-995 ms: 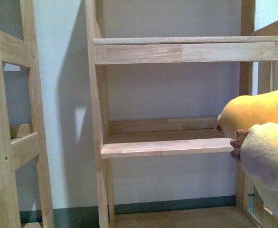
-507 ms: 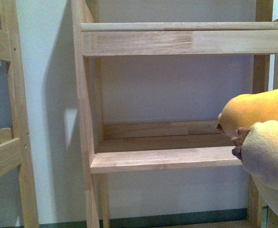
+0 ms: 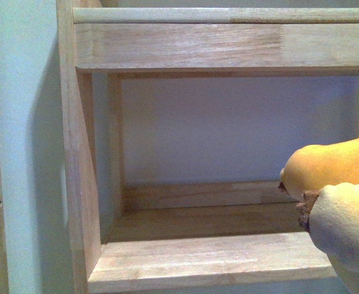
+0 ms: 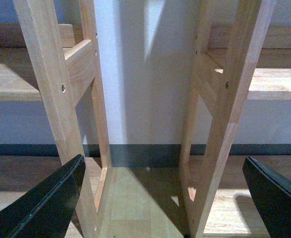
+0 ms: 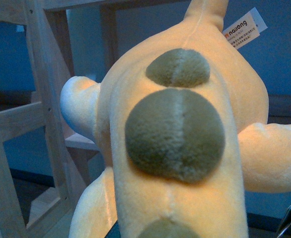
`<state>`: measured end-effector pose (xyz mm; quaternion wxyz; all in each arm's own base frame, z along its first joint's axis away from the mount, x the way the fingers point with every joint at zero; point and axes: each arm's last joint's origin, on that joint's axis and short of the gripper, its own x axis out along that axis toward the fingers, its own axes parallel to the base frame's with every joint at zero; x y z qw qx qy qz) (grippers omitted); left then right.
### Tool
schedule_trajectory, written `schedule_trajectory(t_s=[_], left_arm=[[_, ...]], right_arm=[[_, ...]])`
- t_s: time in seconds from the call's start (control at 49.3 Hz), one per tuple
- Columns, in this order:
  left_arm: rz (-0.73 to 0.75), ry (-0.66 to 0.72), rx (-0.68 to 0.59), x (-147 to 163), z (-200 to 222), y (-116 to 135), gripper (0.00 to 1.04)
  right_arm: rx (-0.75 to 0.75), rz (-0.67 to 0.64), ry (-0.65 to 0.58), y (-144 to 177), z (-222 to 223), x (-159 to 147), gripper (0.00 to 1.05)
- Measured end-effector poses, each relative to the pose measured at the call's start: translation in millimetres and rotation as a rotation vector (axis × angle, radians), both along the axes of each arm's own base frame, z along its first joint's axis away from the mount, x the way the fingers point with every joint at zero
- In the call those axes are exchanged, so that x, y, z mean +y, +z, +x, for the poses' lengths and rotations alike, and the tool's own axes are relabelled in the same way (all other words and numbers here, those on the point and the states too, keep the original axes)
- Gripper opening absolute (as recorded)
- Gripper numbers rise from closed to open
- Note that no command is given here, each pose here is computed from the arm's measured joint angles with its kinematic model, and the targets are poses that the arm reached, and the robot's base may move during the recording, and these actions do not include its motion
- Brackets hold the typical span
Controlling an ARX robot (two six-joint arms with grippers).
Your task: Put away toys
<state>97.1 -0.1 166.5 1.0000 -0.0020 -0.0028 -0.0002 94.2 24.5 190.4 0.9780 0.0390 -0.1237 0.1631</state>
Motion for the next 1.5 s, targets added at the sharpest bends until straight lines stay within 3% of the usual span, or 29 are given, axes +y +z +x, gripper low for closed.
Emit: schedule_trajectory(t_s=[0.406, 0.528, 0.649, 0.995, 1.502], left_arm=[[0.0, 0.0, 0.0, 0.0, 0.0, 0.0, 0.98], [0.0, 0.0, 0.0, 0.0, 0.0, 0.0, 0.98], [0.0, 0.0, 0.0, 0.0, 0.0, 0.0, 0.98], [0.0, 0.0, 0.0, 0.0, 0.0, 0.0, 0.98], [0.0, 0.0, 0.0, 0.0, 0.0, 0.0, 0.98]], right_arm=[[0.006, -0.001, -0.007, -0.1, 0.1, 0.1, 0.07], [0.146, -0.032, -0.074, -6.5, 3.9, -1.1, 0.07], [0.182, -0.05, -0.11, 1.7, 8.3, -2.1, 0.07], [-0.128, -0.1, -0.098, 150.5, 16.6, 2.8, 0.07], [-0.257, -0.018, -0.051, 268.8, 94.0, 23.7, 0.07]])
